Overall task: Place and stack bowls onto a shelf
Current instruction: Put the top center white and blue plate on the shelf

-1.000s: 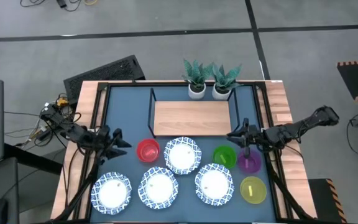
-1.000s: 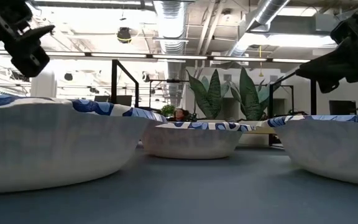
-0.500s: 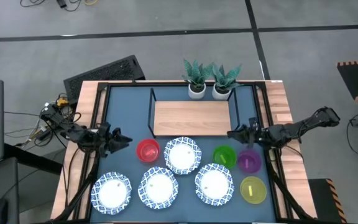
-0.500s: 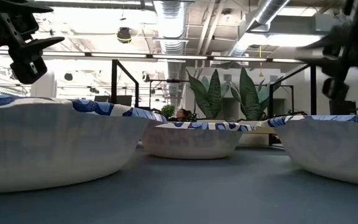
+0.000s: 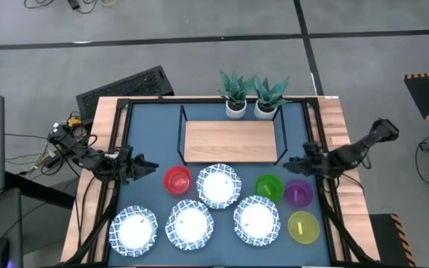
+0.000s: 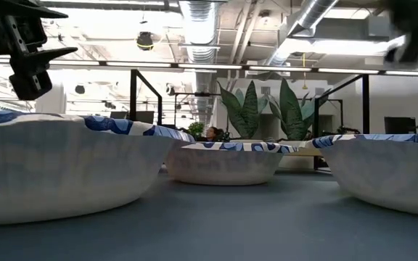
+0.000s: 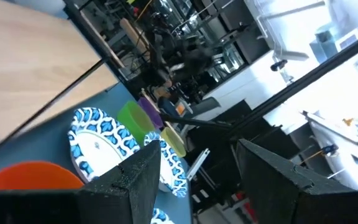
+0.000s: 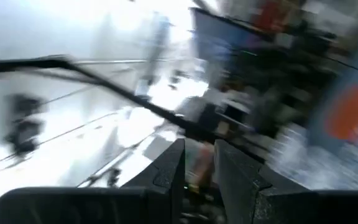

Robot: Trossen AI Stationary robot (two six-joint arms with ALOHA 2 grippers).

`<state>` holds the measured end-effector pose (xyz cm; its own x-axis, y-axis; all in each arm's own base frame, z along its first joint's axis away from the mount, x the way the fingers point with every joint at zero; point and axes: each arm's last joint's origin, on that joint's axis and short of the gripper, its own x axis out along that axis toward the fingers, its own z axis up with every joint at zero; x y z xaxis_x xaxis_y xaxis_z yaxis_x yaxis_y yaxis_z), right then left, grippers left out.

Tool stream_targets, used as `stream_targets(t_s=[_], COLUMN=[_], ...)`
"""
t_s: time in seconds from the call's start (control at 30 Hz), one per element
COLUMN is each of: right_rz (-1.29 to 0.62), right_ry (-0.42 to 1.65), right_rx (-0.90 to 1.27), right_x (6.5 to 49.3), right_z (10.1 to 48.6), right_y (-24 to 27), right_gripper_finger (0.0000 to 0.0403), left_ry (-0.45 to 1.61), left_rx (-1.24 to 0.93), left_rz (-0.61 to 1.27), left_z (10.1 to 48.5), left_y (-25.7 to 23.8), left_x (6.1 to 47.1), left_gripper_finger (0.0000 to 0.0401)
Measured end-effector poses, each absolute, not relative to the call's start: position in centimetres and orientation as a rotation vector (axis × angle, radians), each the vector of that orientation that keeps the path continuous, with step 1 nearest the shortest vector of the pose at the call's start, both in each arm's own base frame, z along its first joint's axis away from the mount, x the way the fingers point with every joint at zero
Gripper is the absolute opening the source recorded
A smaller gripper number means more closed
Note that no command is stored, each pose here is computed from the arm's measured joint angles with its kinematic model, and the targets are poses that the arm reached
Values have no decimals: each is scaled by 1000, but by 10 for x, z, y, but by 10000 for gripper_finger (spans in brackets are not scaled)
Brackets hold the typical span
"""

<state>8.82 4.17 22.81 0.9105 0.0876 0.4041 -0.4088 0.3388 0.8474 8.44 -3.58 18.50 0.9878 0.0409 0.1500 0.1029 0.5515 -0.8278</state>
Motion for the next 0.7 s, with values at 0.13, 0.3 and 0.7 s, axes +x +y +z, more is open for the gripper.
stream_targets(t_s=[0.13, 0.3, 0.7], right_rz=[399, 378, 201], right_ry=[-462, -626, -654], right_rx=[1031, 785, 261], right_x=[73, 55, 69], right_z=[276, 343, 465], right_y=[39, 29, 41], right_gripper_finger=[113, 113, 113], left_ry=[-158, -162, -431], left_rx=[-1039, -1052, -1199], left_rz=[-41, -38, -54], left_z=[185, 185, 210], left_y=[-36, -36, -28], left_x=[84, 84, 77], left_gripper_finger=[197, 197, 197])
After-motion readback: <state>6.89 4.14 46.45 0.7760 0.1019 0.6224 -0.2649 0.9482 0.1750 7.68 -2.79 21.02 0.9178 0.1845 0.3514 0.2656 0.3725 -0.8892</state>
